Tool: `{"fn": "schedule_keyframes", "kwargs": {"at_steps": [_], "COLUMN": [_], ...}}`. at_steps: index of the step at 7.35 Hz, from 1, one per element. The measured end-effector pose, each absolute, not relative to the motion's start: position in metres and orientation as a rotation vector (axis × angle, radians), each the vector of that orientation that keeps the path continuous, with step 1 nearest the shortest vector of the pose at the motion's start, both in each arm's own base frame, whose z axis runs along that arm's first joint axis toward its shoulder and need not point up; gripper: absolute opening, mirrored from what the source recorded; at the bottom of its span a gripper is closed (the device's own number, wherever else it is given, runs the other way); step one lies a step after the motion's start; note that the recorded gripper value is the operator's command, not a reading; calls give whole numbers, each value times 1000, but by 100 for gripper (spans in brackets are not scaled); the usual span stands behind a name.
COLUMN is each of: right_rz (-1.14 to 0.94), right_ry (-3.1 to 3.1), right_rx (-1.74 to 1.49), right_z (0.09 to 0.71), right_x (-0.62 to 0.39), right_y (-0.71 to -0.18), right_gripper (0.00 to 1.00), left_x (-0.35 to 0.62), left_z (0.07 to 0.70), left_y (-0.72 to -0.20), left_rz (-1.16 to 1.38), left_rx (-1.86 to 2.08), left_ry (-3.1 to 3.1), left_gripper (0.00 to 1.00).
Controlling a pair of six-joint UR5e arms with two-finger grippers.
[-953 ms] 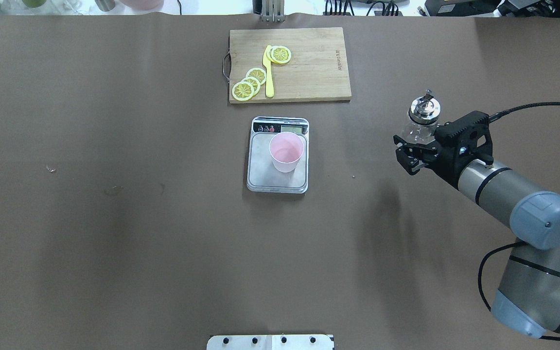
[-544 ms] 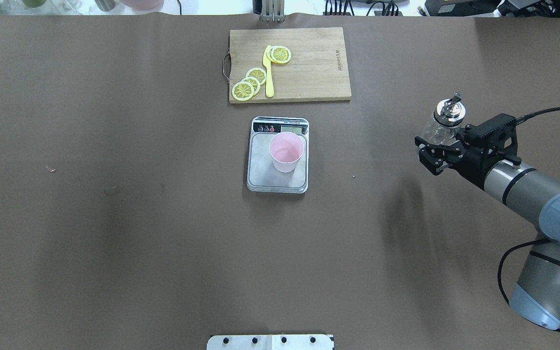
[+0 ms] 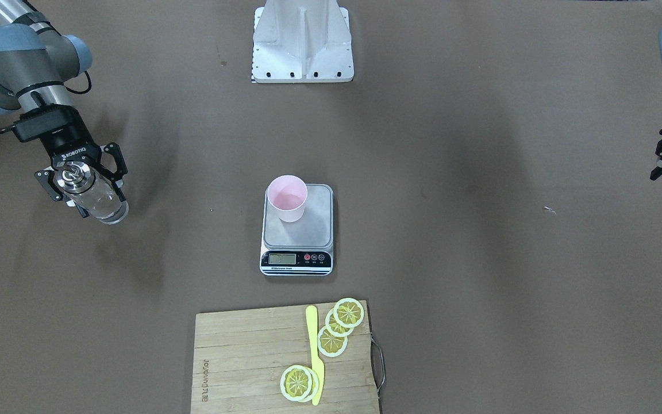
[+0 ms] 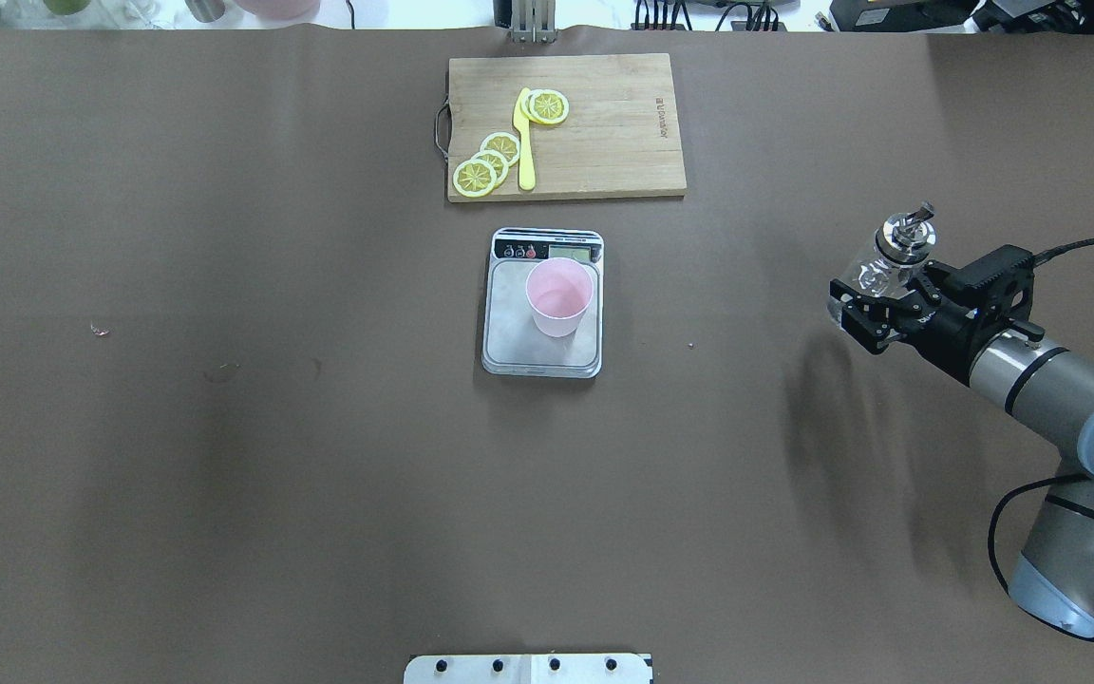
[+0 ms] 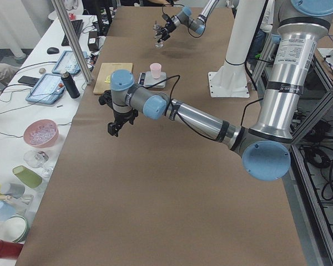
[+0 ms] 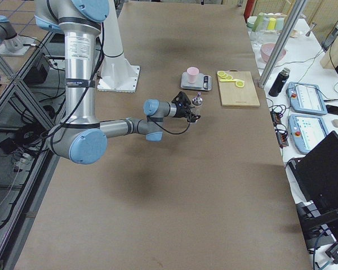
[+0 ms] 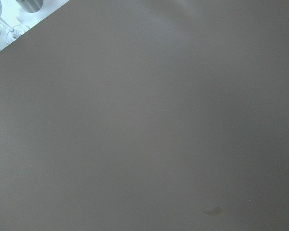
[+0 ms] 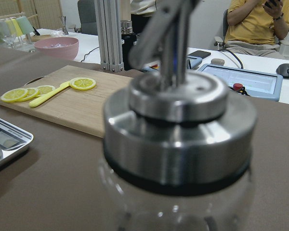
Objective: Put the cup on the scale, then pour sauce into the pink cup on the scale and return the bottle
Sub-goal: 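Carry the upright sauce bottle with the right gripper to the table spot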
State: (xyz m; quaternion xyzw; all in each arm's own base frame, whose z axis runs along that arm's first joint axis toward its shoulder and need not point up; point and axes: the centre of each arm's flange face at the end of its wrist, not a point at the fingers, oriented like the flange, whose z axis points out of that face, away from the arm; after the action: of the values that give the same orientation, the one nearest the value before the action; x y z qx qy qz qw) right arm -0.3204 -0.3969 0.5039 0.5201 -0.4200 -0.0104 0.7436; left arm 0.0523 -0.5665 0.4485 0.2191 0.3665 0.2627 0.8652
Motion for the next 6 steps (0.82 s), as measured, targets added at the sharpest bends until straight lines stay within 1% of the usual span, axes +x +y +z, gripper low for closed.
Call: {"fn": "schedule_keyframes", "kwargs": {"at_steps": [6], "right_rz": [-33], "right_ry": [-884], "right_rx": [1120], "right_z": [528], "right_x": [-314], "right_y": [-393], "right_gripper": [17], "left_x": [51], "left_z": [449], "left_y": [-566], "left_rz": [547], "left_rx": [459], "left_ry": [768], "left_gripper": [97]}}
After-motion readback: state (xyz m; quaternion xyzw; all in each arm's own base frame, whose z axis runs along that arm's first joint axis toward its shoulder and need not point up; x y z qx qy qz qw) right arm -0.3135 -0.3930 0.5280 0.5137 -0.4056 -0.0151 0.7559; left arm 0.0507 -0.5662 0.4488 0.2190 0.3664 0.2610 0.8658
